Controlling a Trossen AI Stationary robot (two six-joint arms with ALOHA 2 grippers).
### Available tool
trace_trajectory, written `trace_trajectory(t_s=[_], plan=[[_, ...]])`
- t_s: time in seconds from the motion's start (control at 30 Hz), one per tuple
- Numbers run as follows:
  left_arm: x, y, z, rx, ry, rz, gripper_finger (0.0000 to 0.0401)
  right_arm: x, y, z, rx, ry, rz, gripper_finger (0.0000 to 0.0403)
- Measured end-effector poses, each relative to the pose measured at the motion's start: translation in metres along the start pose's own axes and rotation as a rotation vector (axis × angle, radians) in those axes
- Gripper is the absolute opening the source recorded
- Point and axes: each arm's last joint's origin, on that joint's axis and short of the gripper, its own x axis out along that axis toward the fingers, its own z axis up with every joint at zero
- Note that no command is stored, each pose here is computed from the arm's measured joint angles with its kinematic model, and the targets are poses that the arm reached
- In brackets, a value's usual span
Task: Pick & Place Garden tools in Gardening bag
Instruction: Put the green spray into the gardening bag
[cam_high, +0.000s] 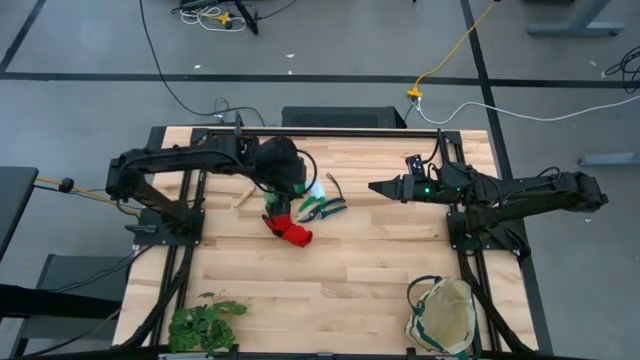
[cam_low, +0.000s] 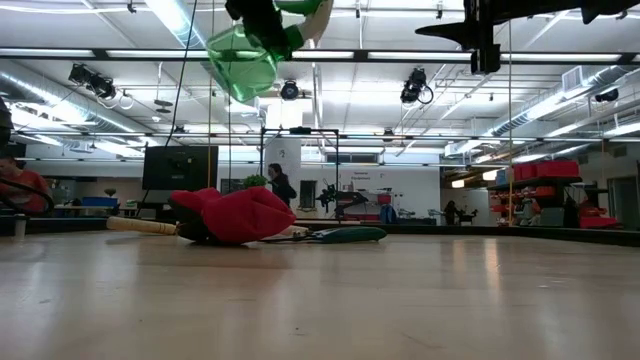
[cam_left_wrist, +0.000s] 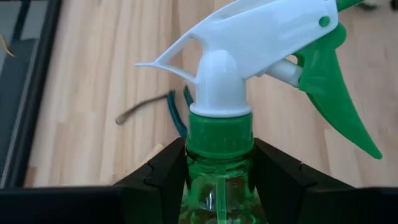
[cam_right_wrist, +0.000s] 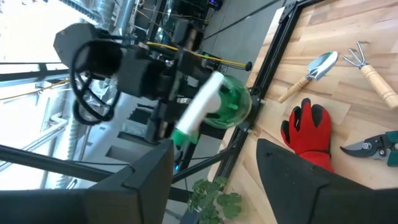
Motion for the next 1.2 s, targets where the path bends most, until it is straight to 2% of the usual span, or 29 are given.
trace_trajectory(t_s=[0.27, 0.57, 0.8, 1.2], plan=[[-0.018, 0.002, 0.014, -0.001, -0.055, 0.008, 0.0167, 0.0, 0.0, 0.0, 0.007, 0.0, -0.003, 0.0232], [-0.014, 0.005, 0.037, 0.039, 0.039, -0.003, 0.0167, 0.0, -0.001, 0.0, 0.001, 0.001, -0.008, 0.0232], [0.005, 0.007, 0.049, 0.07, 0.097, -0.012, 0.0167, 0.0, -0.003, -0.001, 0.043, 0.012, -0.033, 0.0232], [0.054, 0.004, 0.045, 0.081, 0.242, -0.043, 0.0167, -0.002, -0.02, -0.007, 0.114, 0.066, -0.207, 0.0232]])
